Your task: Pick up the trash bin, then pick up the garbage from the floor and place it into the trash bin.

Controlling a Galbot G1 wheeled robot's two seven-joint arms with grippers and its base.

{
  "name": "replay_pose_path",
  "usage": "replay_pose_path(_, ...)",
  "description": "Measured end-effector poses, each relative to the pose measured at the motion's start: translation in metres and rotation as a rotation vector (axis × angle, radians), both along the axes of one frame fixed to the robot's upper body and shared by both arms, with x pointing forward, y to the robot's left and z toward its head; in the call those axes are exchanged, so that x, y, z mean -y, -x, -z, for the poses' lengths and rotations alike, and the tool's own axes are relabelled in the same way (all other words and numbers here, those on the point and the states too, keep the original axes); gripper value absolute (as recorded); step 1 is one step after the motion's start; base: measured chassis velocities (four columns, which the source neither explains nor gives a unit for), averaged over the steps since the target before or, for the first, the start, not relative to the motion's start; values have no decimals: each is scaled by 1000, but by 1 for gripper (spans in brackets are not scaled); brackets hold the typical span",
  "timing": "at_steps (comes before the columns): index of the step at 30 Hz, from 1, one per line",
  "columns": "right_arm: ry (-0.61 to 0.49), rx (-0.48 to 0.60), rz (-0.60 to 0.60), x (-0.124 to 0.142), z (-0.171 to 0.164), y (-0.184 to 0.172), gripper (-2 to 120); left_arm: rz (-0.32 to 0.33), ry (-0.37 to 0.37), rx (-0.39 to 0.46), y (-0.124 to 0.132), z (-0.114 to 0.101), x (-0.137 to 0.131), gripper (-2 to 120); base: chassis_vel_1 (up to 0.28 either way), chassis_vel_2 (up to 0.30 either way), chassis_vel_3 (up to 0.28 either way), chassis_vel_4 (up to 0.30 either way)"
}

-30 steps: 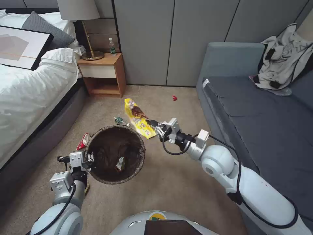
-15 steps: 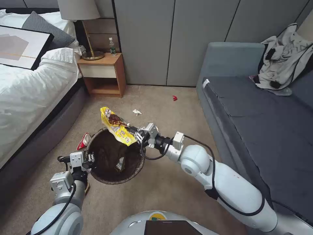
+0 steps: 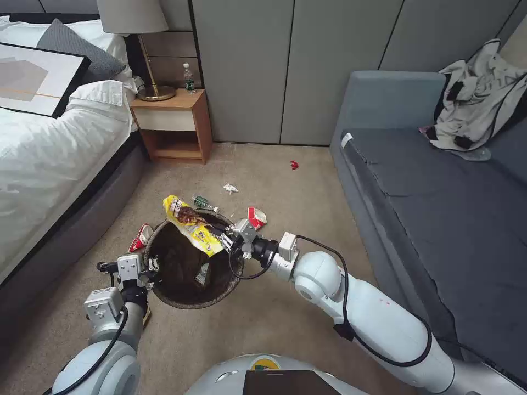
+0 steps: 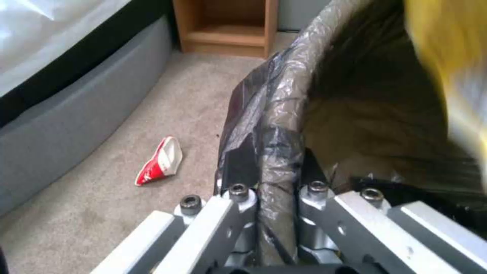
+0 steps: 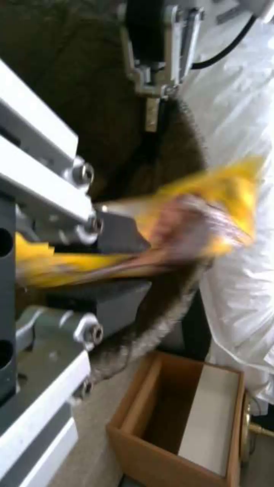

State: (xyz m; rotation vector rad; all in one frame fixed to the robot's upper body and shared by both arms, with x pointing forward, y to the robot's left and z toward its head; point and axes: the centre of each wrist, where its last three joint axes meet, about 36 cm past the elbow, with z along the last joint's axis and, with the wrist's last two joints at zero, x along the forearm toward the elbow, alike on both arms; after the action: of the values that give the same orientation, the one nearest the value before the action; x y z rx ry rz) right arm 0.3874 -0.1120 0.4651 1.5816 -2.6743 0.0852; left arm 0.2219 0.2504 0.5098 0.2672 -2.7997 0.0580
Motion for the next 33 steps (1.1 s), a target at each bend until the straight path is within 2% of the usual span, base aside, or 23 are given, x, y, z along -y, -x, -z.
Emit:
replay_pose_path(3, 14, 13, 11, 0, 7, 1, 28, 1, 2, 3, -1, 0, 0, 4, 0, 0, 0, 0)
replay_pose_path(4, 14, 13, 11, 0, 7, 1, 28, 1, 2, 3, -1, 0, 0, 4, 0, 0, 0, 0)
replay_pose_path(8, 18, 18, 14, -1, 11, 3, 48, 3, 4, 3, -1, -1, 0, 4, 0, 0, 0, 0)
replay_pose_path(9, 18, 18, 14, -1, 11, 3, 48, 3, 4, 3, -1, -1, 0, 4, 0, 0, 0, 0)
replay_pose_path(13, 12, 19, 14, -2, 10, 4, 68, 6, 6, 3, -2, -1, 0, 4, 0, 0, 0, 0)
replay_pose_path(14, 12, 19, 14, -2, 10, 4, 68, 6, 6, 3, -2, -1, 0, 4, 0, 0, 0, 0)
replay_pose_path(22, -22, 21, 52, 3, 2, 3, 97, 11, 7, 5, -2, -2, 0, 4, 0, 0, 0, 0)
replay_pose_path(27, -94, 28, 135, 15, -17, 1, 100, 11, 8, 6, -2, -2, 0, 4, 0, 0, 0, 0)
replay_pose_path(33, -120, 72, 233, 33, -33, -4, 100, 9, 8, 6, -3, -2, -1, 4, 0, 0, 0, 0)
